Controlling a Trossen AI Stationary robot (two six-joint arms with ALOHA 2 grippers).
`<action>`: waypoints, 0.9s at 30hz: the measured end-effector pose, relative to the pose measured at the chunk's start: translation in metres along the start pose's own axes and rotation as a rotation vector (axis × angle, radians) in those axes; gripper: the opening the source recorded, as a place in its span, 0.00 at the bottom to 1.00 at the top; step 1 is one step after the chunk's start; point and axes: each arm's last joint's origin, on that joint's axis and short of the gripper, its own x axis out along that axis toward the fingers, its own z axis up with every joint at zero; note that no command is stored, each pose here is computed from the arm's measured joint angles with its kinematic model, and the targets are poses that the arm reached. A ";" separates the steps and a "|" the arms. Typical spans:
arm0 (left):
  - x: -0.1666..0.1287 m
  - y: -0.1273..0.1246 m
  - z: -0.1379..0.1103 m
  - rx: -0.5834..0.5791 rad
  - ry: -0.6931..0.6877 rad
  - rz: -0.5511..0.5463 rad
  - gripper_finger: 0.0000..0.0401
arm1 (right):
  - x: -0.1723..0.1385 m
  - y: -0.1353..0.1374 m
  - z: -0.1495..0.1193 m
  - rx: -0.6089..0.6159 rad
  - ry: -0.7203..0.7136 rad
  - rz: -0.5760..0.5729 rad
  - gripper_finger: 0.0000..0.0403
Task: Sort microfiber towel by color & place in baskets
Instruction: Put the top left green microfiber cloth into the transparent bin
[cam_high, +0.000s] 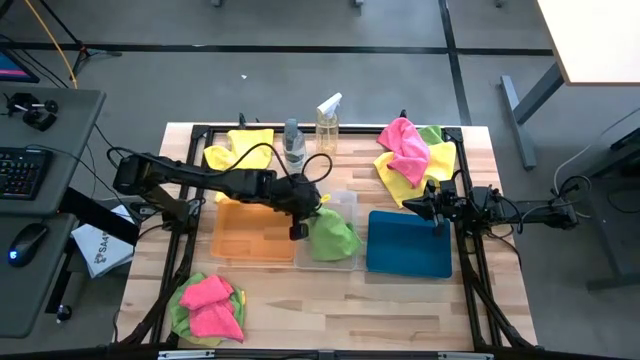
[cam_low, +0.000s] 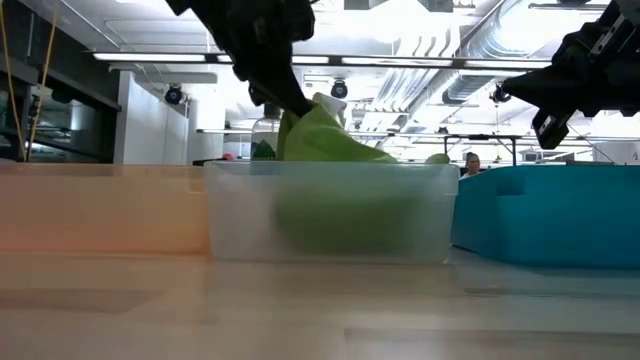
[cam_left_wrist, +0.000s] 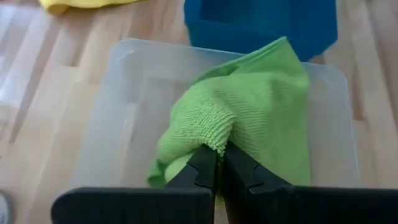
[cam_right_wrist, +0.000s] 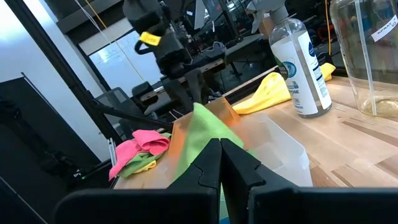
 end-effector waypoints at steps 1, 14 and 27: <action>0.001 0.001 0.000 0.014 0.004 -0.038 0.00 | 0.000 0.000 0.000 0.000 0.000 0.000 0.00; 0.060 -0.004 -0.013 0.064 0.077 -0.177 0.03 | 0.000 0.000 0.000 0.000 0.000 0.000 0.00; 0.031 0.006 0.005 0.048 0.101 -0.130 0.46 | 0.000 0.000 0.000 0.000 0.000 0.000 0.00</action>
